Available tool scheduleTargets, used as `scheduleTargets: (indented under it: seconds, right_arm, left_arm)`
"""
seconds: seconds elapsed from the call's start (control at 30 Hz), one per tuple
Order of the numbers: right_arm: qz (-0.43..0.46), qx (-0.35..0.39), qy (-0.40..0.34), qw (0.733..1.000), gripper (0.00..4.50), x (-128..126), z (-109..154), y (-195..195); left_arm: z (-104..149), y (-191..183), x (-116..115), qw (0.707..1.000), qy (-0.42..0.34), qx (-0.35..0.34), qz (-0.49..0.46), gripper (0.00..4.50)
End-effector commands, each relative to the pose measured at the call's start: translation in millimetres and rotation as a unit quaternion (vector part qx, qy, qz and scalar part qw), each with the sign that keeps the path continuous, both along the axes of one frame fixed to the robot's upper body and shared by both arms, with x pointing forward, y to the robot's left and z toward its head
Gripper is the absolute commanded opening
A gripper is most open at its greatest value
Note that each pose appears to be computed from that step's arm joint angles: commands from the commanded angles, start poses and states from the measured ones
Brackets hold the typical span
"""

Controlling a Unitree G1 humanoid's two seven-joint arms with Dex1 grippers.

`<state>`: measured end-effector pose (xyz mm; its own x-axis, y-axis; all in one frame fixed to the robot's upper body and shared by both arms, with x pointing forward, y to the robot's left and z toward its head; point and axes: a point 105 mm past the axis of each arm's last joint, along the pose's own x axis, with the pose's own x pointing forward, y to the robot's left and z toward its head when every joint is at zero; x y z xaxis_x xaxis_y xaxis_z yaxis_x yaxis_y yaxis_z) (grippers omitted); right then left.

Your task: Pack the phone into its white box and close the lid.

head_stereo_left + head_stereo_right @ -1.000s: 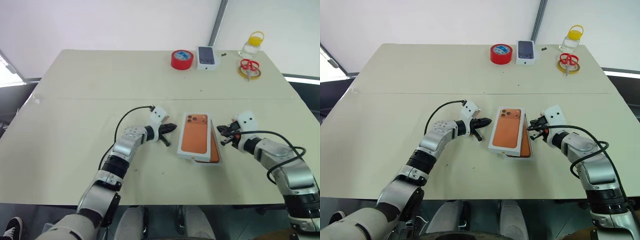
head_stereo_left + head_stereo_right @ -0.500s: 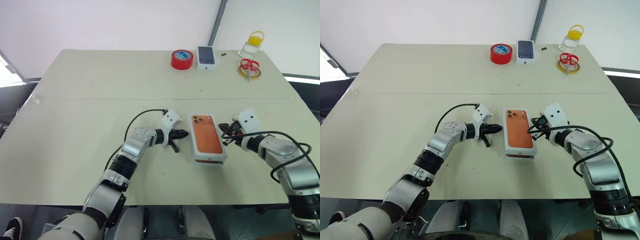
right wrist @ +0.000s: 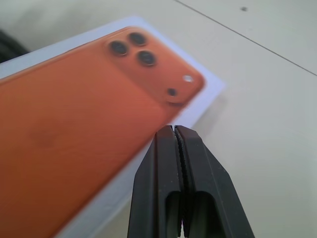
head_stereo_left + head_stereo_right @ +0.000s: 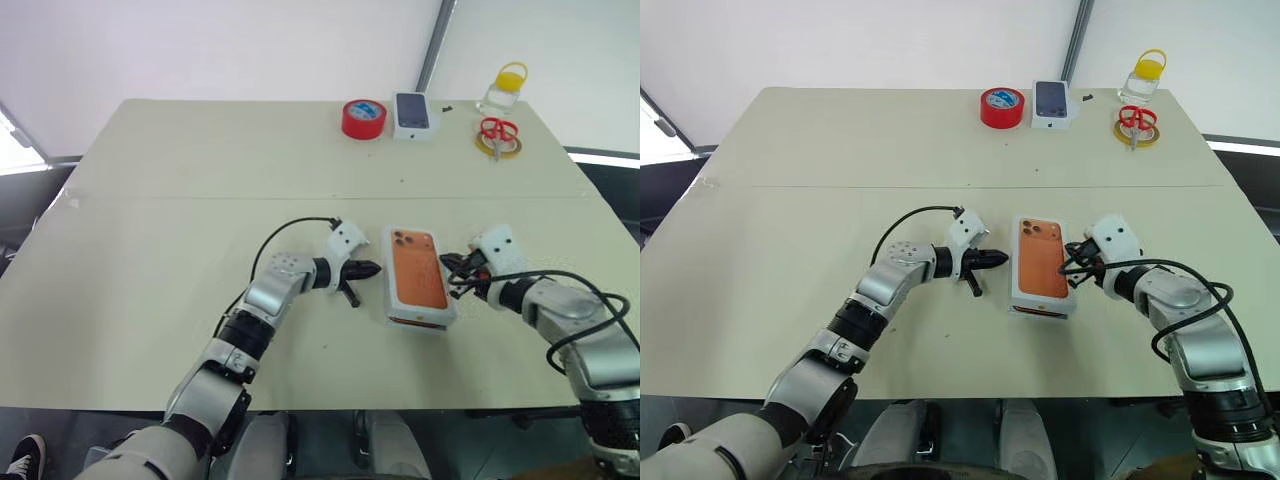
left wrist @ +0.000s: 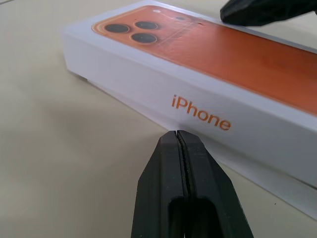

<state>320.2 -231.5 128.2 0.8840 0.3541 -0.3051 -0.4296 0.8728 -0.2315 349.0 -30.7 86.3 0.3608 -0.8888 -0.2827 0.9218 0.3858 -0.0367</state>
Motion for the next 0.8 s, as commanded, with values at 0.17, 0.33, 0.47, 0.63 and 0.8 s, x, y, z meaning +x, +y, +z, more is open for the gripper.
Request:
scheduleTargets:
  seconds: [0.17, 0.33, 0.47, 0.63, 0.8]
  right_arm:
    - [-0.008, -0.088, -0.026, 0.996, 0.06, 6.1, 3.1, -14.6]
    - [0.025, -0.138, -0.003, 0.990, 0.06, 0.6, -16.6, -3.9]
    - [0.040, -0.084, -0.006, 0.996, 0.06, -1.1, -10.5, 8.7]
    - [0.047, -0.083, -0.024, 0.995, 0.06, 0.1, -0.6, 9.1]
    - [0.098, -0.085, -0.001, 0.992, 0.06, -15.0, -5.5, 21.6]
  left_arm:
    - [11.7, -5.4, 3.0, 1.000, -0.026, -0.015, 0.004, 0.00]
    - [10.0, -7.9, 2.7, 1.000, -0.025, -0.014, 0.003, 0.00]
    - [9.4, -8.4, 1.3, 1.000, -0.029, -0.010, -0.003, 0.00]
    - [9.2, -12.1, -3.5, 0.999, -0.029, -0.015, -0.015, 0.00]
    - [8.2, -11.4, -12.2, 0.999, -0.029, -0.012, -0.033, 0.00]
